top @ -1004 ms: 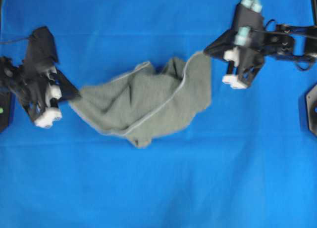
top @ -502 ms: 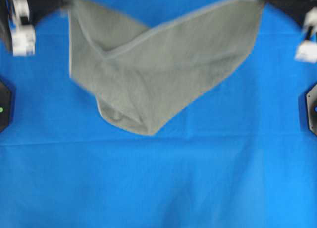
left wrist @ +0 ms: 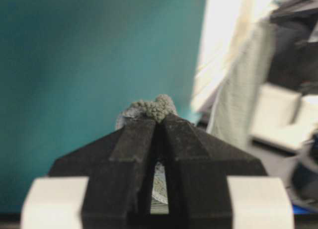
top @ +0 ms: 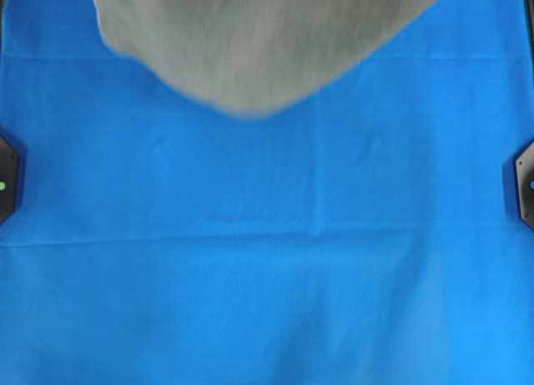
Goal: Fold a large towel.
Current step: 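Lift the grey towel high with both grippers and shake it open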
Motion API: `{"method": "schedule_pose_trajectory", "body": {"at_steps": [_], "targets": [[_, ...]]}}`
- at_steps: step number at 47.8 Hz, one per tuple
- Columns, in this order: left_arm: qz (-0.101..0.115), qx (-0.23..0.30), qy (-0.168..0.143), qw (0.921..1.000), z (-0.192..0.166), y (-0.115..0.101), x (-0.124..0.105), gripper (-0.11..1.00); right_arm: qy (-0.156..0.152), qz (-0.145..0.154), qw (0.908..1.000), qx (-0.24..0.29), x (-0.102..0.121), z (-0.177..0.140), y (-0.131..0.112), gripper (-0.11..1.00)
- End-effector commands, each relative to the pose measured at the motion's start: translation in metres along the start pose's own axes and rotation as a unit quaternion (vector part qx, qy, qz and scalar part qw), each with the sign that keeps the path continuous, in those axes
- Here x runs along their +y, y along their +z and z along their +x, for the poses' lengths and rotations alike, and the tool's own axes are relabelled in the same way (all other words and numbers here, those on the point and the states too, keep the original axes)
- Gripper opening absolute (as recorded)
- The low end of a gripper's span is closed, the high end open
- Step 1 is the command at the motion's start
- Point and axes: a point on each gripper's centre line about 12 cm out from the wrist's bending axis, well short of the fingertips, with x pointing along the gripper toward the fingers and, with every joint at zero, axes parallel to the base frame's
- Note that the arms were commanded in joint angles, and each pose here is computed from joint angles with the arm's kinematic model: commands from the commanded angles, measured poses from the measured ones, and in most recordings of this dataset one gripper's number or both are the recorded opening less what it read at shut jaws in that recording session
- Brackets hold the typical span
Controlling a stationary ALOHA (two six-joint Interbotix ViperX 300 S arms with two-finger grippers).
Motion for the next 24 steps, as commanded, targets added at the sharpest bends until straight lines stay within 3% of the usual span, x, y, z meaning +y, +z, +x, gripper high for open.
{"method": "schedule_pose_trajectory", "body": {"at_steps": [1, 7, 12, 19, 24], "targets": [[-0.007, -0.031, -0.038, 0.9988, -0.008, 0.023, -0.019, 0.01, 0.032, 0.014, 0.9988, -0.035, 0.007, -0.014, 0.025, 0.01], [-0.024, -0.05, -0.103, 0.9931, -0.023, 0.036, -0.047, 0.01, 0.115, 0.056, 0.9897, -0.064, 0.028, -0.03, 0.043, 0.01], [-0.042, -0.058, -0.162, 0.9842, -0.038, 0.044, -0.07, 0.01, 0.2, 0.093, 0.9726, -0.073, 0.05, -0.042, 0.052, 0.01], [-0.065, -0.063, -0.227, 0.9696, -0.055, 0.05, -0.093, 0.01, 0.285, 0.111, 0.9483, -0.086, 0.074, -0.052, 0.06, 0.01], [-0.075, -0.062, -0.268, 0.9584, -0.063, 0.051, -0.109, 0.01, 0.324, 0.118, 0.9332, -0.1, 0.089, -0.054, 0.066, 0.01]]}}
